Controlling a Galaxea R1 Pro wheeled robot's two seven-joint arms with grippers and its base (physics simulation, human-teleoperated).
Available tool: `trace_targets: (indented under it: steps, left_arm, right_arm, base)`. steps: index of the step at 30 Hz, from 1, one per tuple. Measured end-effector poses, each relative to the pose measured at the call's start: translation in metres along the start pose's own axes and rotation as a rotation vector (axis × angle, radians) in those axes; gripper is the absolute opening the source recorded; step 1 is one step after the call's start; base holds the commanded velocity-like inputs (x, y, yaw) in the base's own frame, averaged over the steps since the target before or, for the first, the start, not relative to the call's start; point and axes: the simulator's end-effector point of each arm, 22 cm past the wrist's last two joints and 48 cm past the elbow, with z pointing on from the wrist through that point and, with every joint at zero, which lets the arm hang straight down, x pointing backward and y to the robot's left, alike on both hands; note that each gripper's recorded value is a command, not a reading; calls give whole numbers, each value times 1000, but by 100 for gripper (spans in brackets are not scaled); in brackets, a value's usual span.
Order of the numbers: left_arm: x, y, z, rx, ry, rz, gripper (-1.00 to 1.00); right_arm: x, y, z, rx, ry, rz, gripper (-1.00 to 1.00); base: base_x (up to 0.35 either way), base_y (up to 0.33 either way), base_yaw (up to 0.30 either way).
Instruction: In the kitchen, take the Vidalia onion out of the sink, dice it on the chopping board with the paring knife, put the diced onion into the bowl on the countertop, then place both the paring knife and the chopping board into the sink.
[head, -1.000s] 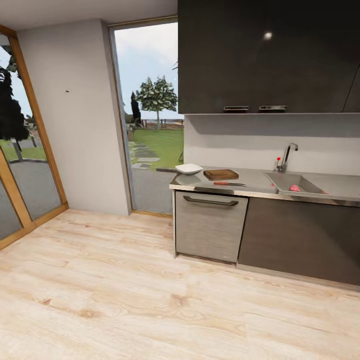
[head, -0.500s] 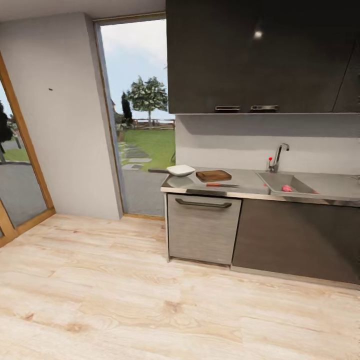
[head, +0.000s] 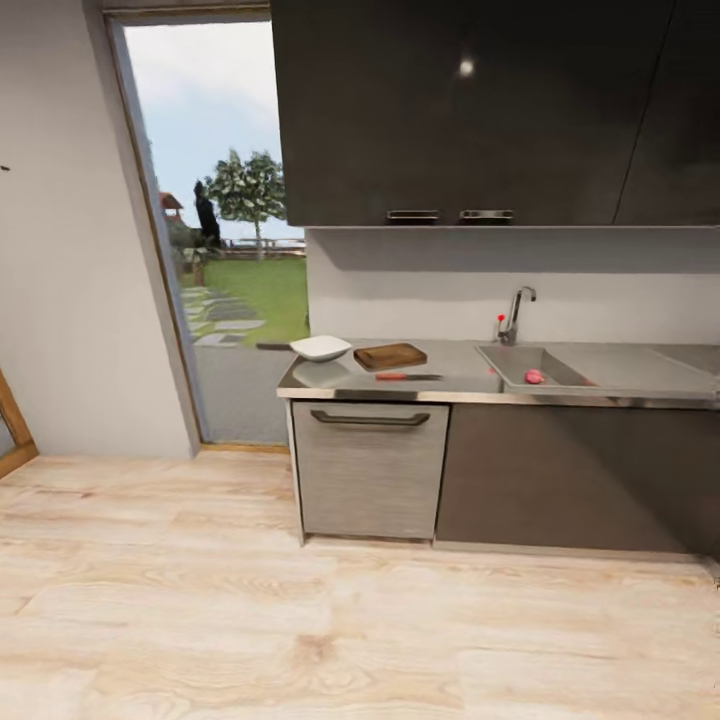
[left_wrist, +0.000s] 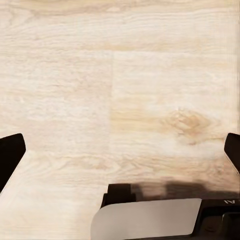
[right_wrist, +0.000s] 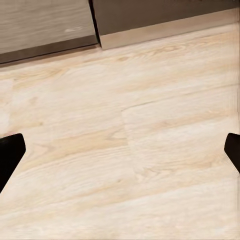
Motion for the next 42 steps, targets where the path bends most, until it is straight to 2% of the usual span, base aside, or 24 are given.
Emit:
trace_targets:
  steps: [10, 24, 42]
  left_arm:
    - [0, 0, 0, 0, -1, 0, 100]
    - [-3, 1, 0, -1, -5, -2, 100]
    - [-1, 1, 0, -2, -3, -3, 100]
  right_arm:
    - [0, 1, 0, 1, -2, 1, 100]
    - [14, -3, -3, 3, 28, -12, 100]
    - [14, -3, -3, 3, 27, -13, 100]
  base:
    - [238, 0, -185]
    - [117, -8, -7]
    - [311, -115, 20]
